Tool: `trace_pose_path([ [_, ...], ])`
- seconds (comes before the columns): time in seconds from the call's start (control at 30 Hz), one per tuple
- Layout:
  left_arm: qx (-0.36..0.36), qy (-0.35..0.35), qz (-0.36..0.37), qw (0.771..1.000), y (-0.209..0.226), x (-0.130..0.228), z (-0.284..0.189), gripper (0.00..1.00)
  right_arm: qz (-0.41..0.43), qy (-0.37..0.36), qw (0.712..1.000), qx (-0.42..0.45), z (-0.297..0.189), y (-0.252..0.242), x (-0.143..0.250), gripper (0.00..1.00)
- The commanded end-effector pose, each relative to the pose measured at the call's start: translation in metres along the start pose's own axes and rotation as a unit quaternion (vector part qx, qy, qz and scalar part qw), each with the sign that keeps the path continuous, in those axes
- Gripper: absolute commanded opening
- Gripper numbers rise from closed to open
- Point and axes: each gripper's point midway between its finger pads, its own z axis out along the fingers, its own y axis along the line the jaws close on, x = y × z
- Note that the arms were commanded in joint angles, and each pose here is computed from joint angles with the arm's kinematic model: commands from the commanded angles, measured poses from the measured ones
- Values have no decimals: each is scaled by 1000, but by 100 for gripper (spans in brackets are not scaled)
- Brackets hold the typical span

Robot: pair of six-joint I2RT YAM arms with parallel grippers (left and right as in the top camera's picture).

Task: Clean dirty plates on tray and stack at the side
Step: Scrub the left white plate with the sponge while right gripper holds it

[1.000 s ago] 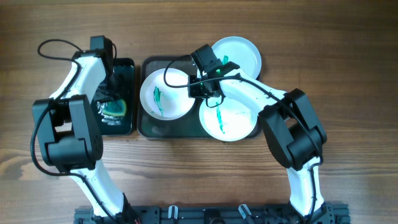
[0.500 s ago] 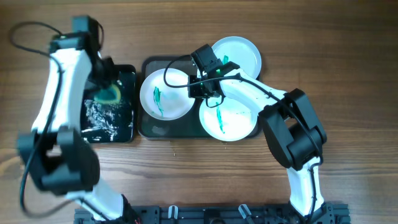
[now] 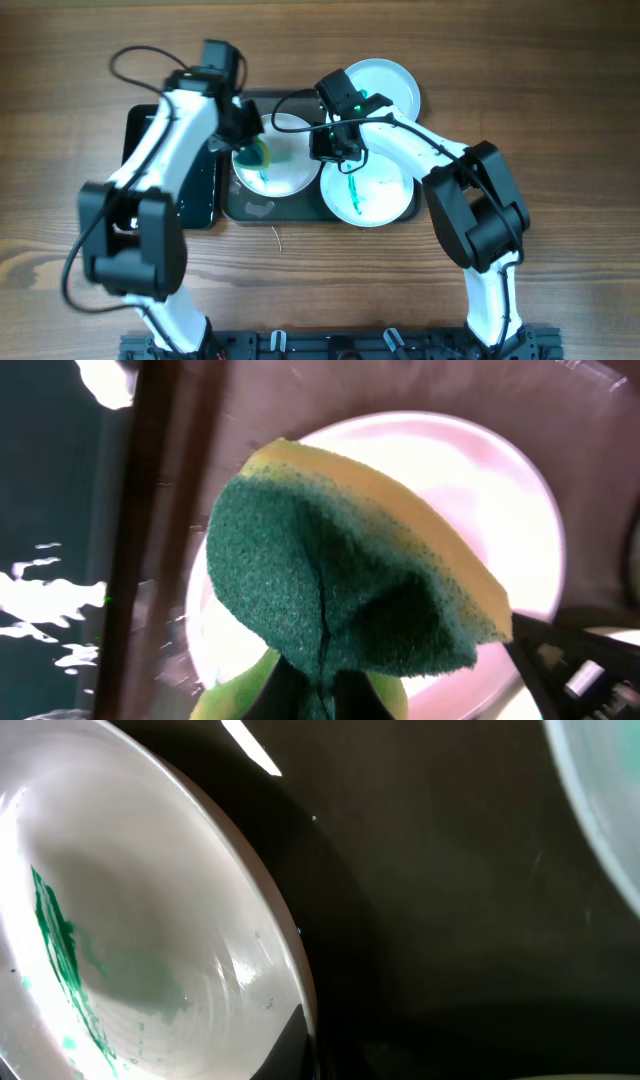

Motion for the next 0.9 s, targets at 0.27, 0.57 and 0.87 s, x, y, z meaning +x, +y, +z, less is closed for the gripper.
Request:
trace_pose_path([
  [0.27, -73, 114, 1, 991, 17, 44, 88, 4, -2, 18, 1000, -1, 0, -5, 6, 4],
  [0.57, 211, 178, 171, 946, -70, 70, 69, 4, -11, 21, 1000, -8, 1, -3, 8, 4],
  [0.87, -208, 5, -59, 976, 49, -3, 49, 4, -12, 21, 1000, -8, 1, -3, 8, 4],
])
